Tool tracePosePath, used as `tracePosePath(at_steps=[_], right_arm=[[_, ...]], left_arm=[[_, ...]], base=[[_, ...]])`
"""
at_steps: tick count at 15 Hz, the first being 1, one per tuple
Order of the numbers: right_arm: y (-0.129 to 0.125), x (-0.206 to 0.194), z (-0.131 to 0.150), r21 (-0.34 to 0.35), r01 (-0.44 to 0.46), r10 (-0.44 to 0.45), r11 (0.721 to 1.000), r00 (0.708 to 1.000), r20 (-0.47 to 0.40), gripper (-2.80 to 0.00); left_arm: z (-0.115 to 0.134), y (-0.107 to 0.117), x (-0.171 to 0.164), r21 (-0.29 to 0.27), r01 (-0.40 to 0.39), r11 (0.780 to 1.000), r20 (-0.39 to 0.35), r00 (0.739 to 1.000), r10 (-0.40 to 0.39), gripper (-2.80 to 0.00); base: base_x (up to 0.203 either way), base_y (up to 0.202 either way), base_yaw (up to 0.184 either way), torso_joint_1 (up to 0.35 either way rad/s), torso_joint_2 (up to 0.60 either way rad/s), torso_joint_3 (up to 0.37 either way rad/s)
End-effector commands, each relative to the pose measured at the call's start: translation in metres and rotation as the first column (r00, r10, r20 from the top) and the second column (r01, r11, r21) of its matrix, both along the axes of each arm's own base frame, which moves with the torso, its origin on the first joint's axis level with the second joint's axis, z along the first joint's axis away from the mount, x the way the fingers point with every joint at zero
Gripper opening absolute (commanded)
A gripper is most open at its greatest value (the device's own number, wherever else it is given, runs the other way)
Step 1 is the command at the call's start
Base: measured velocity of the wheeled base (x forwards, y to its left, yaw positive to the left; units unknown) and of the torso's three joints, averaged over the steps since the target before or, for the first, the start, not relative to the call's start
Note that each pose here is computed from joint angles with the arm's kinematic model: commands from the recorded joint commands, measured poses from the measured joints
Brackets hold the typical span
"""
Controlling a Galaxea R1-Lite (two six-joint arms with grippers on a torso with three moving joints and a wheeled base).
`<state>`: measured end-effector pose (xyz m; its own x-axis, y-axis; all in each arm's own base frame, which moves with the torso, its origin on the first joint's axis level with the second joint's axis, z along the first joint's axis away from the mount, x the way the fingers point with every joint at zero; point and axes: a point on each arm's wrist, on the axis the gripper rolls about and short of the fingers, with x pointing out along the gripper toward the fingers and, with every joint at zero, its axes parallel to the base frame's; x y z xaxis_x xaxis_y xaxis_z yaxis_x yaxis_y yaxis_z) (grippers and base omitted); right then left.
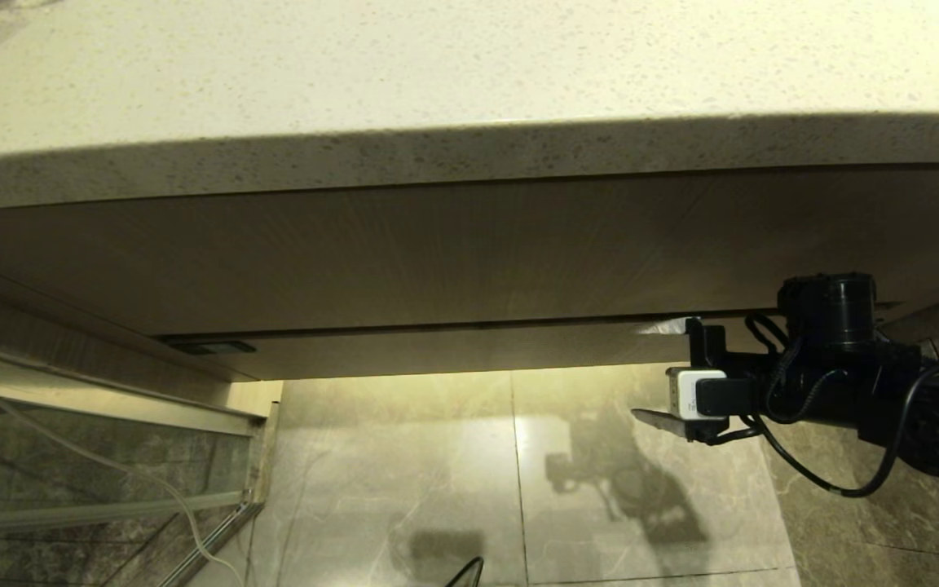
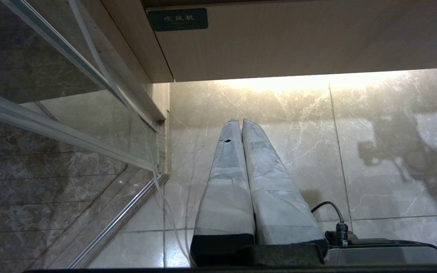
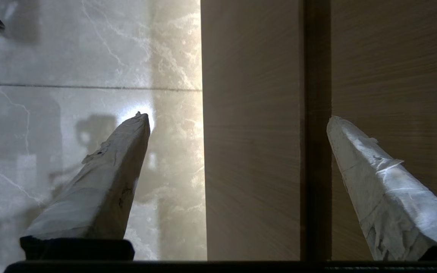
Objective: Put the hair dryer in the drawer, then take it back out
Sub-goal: Pull open the drawer
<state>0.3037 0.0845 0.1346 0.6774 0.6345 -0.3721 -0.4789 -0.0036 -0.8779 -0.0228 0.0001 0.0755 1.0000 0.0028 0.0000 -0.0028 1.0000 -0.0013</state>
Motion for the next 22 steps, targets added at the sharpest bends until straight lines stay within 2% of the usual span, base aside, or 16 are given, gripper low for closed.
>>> tracePosePath(at_steps=[1,6,11,22], right_arm=[[0.003,0.009,-0.011,-0.015,0.003,-0.003,1.0,1.0,-0.016,0.0],[0.01,0.016,-0.017,-0.009,0.008,-0.008,1.0,1.0,-0.009,0.0],[0.024,0.023,-0.02,0.02,0.067,-0.067,0.998,0.998,0.021,0.0],[0.031,0.031,-0.03,0.039,0.063,-0.064,0.997,0.998,0.028,0.0]], left_arm=[[0.0,0.0,0.0,0.0,0.0,1.0,0.0,1.0,0.0,-2.8],[0.0,0.0,0.0,0.001,0.0,1.0,0.0,1.0,0.0,-2.8],[0.0,0.0,0.0,0.0,0.0,1.0,0.0,1.0,0.0,-2.8],[0.0,0.0,0.0,0.0,0.0,1.0,0.0,1.0,0.0,-2.8]], base=[[0.0,0.0,0.0,0.0,0.0,0.0],[0.0,0.0,0.0,0.0,0.0,0.0],[0.0,0.0,0.0,0.0,0.0,0.0],[0.0,0.0,0.0,0.0,0.0,0.0]])
